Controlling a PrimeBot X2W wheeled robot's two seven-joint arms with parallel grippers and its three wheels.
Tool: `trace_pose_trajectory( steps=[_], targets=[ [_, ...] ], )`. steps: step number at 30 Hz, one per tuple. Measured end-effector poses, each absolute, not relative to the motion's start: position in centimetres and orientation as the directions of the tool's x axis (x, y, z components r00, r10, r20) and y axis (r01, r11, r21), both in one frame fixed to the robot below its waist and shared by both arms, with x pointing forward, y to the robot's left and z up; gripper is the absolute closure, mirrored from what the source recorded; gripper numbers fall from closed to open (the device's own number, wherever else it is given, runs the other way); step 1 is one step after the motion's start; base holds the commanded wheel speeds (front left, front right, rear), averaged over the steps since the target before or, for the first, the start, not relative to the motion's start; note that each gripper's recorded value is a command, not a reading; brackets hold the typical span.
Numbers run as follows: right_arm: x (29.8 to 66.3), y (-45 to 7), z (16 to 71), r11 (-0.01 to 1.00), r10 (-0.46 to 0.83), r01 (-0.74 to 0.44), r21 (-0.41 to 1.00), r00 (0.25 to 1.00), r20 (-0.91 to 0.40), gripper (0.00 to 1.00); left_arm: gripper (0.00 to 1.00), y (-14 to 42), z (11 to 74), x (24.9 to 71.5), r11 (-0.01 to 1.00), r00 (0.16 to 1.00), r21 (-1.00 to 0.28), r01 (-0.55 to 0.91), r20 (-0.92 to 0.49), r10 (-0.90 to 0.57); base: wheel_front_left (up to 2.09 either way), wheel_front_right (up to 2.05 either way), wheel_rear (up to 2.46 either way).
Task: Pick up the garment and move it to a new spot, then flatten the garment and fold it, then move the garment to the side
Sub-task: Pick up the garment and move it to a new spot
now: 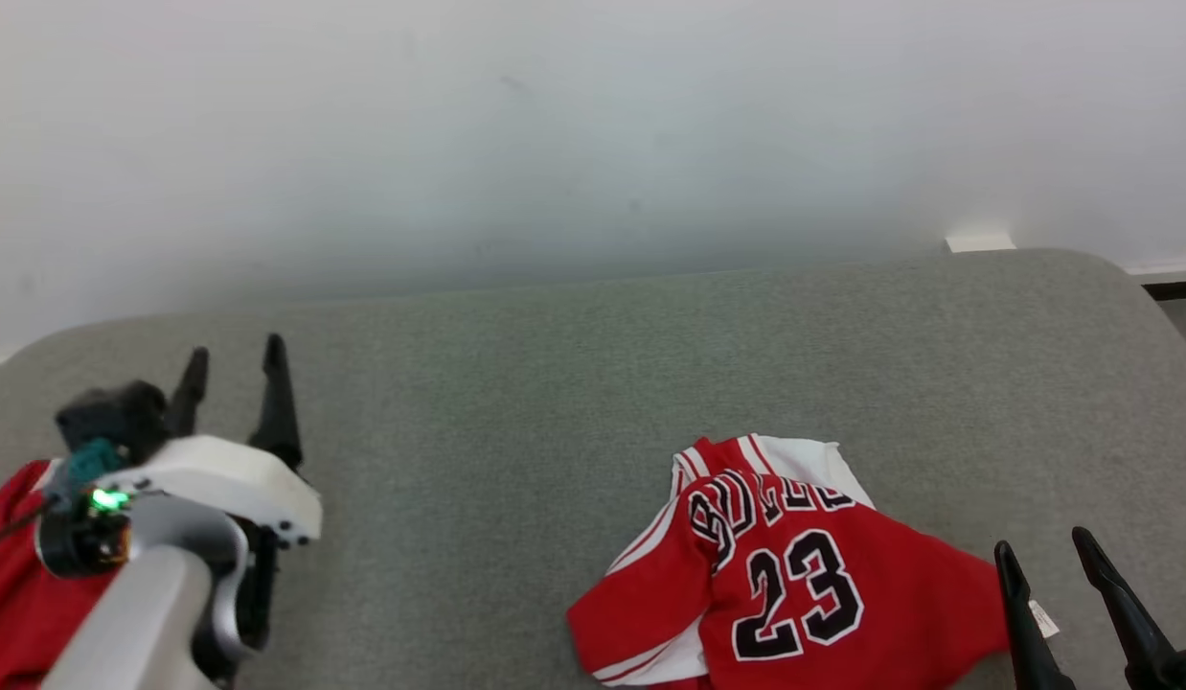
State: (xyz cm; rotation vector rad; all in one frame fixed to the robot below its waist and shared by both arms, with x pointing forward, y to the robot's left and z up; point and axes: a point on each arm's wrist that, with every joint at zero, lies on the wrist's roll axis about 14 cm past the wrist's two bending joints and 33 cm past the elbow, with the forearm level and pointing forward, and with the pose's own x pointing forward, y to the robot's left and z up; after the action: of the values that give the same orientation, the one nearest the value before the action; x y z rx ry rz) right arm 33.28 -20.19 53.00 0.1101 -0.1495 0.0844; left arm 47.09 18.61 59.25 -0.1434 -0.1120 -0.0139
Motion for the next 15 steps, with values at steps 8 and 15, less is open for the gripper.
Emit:
trace_pose_trajectory(
  steps=[8, 15],
  targets=[
    [31.3, -22.3, 53.0, 0.994, -0.001, -0.016, 0.104, 0.988, 0.154, 0.0, 0.0, 9.8, 55.6, 43.4, 0.959, 0.968, -0.142, 0.244, 0.102, -0.231, 0.0, 0.0, 0.0],
    [30.7, -22.7, 52.7, 0.994, -0.019, 0.003, 0.106, 0.989, 0.145, 0.0, 0.0, 9.4, 49.8, 38.5, 0.96, 0.97, -0.149, 0.237, -0.017, -0.242, 0.0, 0.0, 0.0]
  ],
)
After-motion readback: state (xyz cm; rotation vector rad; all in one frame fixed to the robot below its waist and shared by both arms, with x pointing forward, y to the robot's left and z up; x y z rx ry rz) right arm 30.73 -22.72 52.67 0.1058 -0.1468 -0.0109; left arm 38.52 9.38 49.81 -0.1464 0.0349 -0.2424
